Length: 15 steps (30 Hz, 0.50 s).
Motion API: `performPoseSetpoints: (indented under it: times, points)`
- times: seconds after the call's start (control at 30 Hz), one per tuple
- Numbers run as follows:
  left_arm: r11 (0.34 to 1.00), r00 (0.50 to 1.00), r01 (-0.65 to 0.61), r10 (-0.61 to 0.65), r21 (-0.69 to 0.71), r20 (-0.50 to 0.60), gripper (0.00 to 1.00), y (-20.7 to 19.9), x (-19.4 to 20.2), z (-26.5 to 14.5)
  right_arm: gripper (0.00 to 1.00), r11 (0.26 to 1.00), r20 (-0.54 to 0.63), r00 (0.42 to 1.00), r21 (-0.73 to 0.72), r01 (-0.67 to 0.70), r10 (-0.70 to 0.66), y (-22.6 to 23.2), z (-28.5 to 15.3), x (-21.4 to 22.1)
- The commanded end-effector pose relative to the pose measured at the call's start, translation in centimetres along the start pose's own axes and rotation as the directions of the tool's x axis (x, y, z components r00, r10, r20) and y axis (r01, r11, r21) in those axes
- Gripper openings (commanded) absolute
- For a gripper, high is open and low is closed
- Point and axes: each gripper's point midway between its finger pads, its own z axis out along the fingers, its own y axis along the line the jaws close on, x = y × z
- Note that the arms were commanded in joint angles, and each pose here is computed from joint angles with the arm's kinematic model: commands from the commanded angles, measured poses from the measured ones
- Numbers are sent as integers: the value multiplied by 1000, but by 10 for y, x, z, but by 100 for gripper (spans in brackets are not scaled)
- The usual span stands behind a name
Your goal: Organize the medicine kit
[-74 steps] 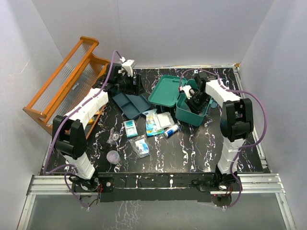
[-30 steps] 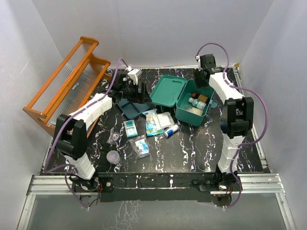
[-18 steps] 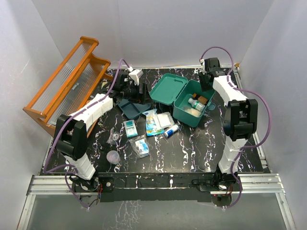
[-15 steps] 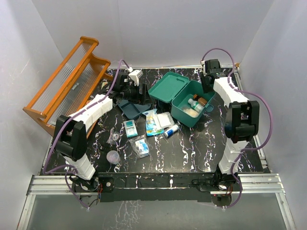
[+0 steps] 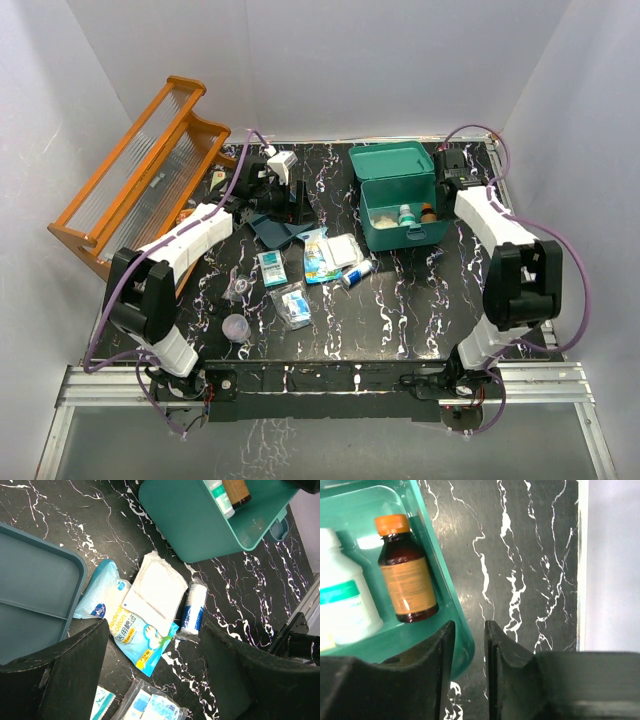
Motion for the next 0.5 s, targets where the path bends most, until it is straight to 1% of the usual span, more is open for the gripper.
performPoseSetpoints:
  times: [0.0, 0.13, 0.27, 0.37, 0.47]
  points:
    - [999, 998, -31, 29, 24, 60, 73, -17, -16, -16, 33, 997, 117, 990, -24, -77, 80, -10, -31, -19]
    - [999, 997, -33, 31, 24, 64, 73, -18, -20, -15, 43, 988, 172, 975, -89, -125, 138, -7, -54, -41]
    - [999, 997, -31, 30, 12, 64, 73, -16, -21, -13, 47, 975, 197, 963, -157, -157, 186, -3, -73, -63]
    - [1000, 998, -31, 30, 3, 60, 73, -13, -22, -10, 52, 954, 206, 955, -257, -157, 213, 13, -85, -79]
    - [1000, 998, -28, 29, -8, 53, 74, -9, -21, -7, 51, 917, 195, 952, -371, -150, 235, 42, -93, -90]
